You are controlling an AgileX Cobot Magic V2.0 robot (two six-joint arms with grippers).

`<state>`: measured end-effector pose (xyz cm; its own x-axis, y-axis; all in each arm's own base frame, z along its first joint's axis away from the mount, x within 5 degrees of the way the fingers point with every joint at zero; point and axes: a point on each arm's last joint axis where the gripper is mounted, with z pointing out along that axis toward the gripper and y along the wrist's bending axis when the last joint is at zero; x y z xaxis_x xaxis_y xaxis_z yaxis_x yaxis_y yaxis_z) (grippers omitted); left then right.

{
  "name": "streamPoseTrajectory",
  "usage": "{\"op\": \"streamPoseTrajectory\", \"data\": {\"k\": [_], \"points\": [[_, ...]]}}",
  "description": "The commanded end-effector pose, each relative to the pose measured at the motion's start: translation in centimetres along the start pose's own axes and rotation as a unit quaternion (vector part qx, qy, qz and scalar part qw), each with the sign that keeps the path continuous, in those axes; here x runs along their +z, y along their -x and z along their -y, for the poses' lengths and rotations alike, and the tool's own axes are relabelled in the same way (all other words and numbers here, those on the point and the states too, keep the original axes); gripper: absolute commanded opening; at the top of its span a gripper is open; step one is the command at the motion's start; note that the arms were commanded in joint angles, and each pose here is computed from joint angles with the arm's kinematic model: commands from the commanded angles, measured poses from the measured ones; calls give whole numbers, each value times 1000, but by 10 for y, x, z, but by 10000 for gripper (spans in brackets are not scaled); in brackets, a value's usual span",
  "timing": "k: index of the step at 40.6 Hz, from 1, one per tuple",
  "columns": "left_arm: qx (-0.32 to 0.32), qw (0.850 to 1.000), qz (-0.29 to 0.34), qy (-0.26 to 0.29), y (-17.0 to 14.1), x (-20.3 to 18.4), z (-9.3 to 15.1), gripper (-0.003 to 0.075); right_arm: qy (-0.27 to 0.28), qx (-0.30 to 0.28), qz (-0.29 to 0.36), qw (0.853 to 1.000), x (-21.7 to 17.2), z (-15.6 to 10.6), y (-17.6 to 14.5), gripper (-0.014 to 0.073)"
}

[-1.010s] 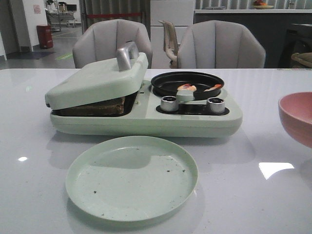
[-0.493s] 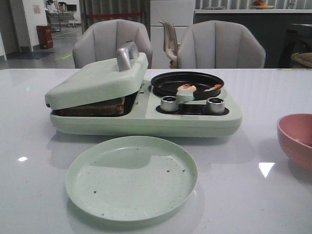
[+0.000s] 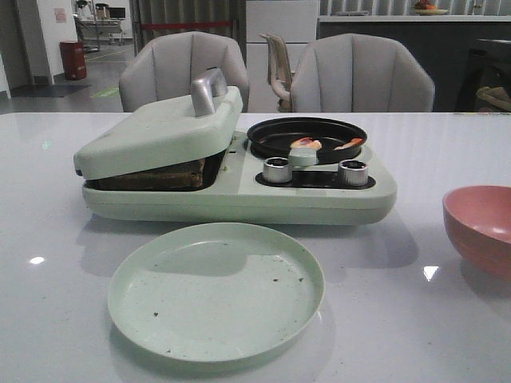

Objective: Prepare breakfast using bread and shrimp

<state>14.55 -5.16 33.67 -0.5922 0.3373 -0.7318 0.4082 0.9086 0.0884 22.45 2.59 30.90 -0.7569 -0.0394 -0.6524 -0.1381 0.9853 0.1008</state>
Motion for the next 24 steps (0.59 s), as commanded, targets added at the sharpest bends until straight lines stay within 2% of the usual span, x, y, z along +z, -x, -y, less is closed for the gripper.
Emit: {"op": "streamPoseTrajectory", "data": {"k": [1,7,16,20,24], "points": [[-2,999,42,-1,11,-7,0,100,-4,-19,48,999,-31,-4,-5,421],[-2,999,37,-2,10,-7,1,100,-32,6,46,998,-47,0,-39,421],[-2,999,36,-2,10,-7,1,100,-42,0,49,998,-52,2,-78,412],[-2,999,35,-2,10,-7,1,100,-41,0,52,998,-54,2,-84,299],[-2,999,35,-2,10,-7,1,100,-41,0,55,998,-56,1,-86,120]]}}
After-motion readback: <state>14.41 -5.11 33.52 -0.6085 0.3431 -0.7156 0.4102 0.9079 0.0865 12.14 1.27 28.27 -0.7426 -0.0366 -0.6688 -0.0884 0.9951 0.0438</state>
